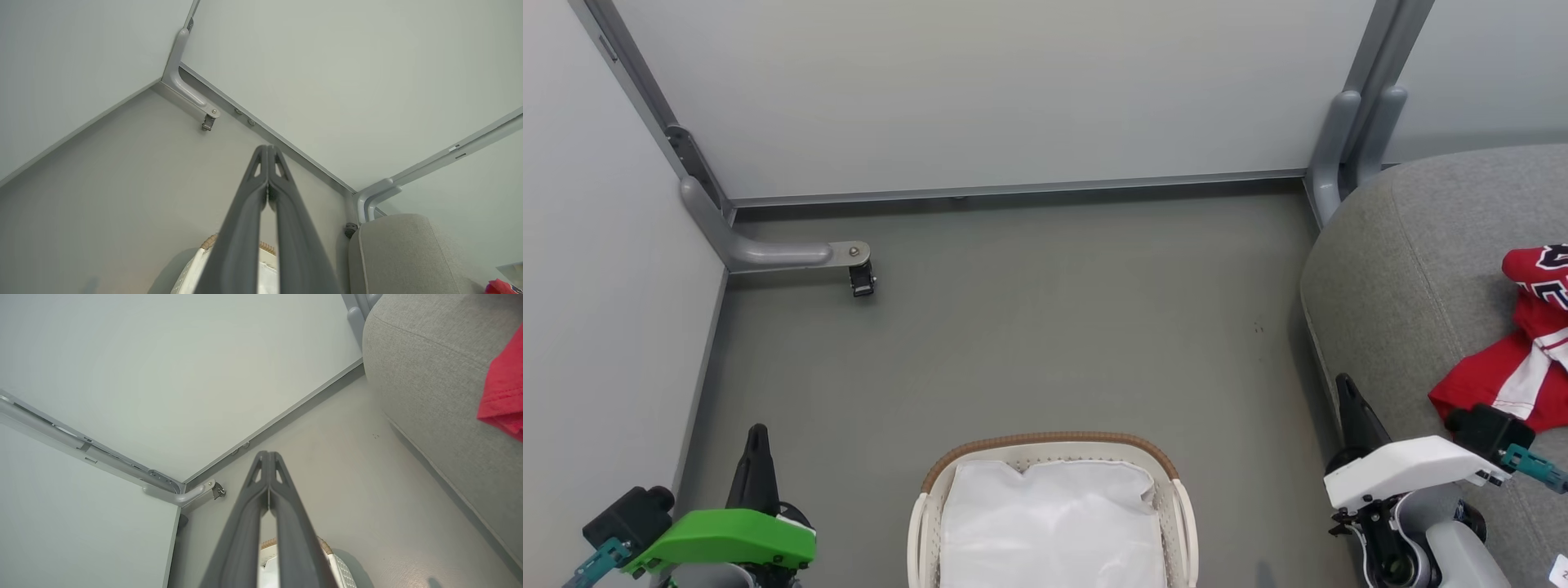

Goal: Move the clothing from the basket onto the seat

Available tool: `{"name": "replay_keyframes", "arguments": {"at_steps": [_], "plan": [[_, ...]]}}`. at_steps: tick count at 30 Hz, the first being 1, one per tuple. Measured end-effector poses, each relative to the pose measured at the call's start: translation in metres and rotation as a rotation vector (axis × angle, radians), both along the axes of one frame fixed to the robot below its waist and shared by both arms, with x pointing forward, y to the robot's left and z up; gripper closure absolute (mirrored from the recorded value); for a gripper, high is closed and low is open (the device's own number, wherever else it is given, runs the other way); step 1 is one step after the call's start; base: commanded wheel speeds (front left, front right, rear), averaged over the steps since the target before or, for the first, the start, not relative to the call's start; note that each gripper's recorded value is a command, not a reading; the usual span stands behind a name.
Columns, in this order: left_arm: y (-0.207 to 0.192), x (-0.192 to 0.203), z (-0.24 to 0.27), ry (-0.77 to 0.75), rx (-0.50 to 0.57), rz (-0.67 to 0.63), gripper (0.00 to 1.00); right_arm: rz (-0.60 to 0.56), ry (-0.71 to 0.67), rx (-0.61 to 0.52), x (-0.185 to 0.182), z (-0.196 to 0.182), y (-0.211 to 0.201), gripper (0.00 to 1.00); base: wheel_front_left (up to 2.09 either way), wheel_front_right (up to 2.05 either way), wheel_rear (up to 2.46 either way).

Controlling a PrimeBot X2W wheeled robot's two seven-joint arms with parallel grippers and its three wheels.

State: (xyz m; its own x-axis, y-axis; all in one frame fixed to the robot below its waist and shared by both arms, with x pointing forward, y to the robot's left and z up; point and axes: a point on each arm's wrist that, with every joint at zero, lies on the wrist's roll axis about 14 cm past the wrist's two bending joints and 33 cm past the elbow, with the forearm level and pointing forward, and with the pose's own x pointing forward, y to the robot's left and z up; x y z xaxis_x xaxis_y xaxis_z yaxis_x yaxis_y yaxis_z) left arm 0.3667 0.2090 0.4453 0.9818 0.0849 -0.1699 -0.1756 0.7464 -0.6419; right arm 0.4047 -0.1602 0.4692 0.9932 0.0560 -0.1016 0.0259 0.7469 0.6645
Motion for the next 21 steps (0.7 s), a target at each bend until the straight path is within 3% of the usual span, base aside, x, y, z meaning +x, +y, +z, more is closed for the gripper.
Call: {"name": "replay_keyframes", "arguments": {"at_steps": [21], "plan": [[0.0, 0.005, 0.011, -0.033, -0.257, 0.034, 1.0, -0.054, 0.009, 0.255, -0.003, 0.007, -0.013, 1.0, 0.0, 0.0, 0.0]]}}
